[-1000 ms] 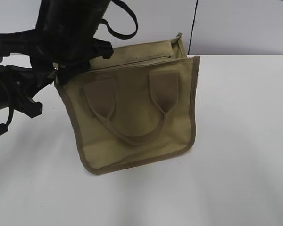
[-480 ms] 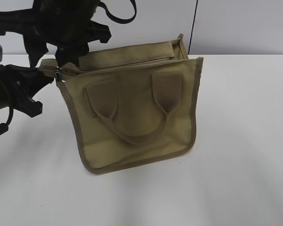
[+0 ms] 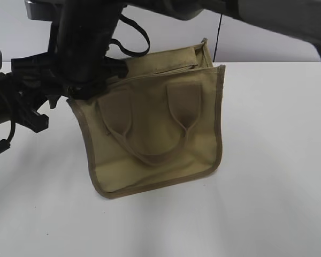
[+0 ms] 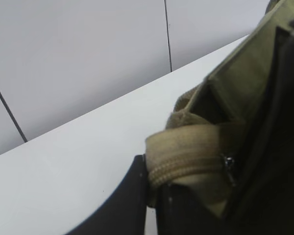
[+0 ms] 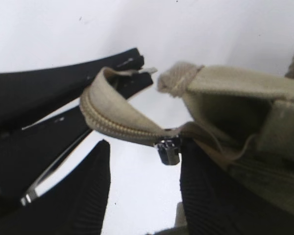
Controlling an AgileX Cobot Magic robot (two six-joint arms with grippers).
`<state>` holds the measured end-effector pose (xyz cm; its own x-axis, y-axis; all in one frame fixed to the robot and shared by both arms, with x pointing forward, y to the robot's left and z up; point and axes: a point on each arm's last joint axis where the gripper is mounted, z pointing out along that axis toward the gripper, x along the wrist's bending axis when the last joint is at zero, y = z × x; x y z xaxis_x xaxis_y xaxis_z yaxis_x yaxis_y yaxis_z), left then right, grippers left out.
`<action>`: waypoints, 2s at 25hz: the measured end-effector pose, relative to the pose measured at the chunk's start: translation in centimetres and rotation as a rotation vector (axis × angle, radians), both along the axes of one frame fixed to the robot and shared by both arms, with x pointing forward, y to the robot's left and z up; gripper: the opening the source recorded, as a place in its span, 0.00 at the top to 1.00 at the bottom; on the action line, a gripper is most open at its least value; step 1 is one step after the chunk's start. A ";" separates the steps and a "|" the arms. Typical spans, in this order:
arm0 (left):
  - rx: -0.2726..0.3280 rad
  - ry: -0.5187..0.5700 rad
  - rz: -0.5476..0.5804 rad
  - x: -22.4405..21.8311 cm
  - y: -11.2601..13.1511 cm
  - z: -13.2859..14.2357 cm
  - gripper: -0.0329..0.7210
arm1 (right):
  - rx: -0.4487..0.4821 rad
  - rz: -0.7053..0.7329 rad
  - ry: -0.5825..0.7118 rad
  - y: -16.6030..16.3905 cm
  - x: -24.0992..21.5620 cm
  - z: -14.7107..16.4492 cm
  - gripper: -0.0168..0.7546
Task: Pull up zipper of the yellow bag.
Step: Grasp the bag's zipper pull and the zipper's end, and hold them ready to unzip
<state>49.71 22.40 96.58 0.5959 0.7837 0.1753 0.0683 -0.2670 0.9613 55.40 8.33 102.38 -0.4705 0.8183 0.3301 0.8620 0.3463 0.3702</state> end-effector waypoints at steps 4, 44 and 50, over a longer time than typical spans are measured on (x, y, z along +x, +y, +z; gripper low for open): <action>-0.009 0.006 0.001 0.0 0.0 0.0 0.95 | -0.002 -0.054 -0.018 0.0 0.5 -0.3 0.57; -0.018 0.001 -0.015 -0.1 -0.2 0.1 0.95 | 0.084 0.081 0.090 -5.8 2.1 4.9 1.00; -0.011 0.024 0.015 0.0 0.0 0.0 0.95 | 0.100 0.050 0.113 -7.4 3.2 5.1 1.00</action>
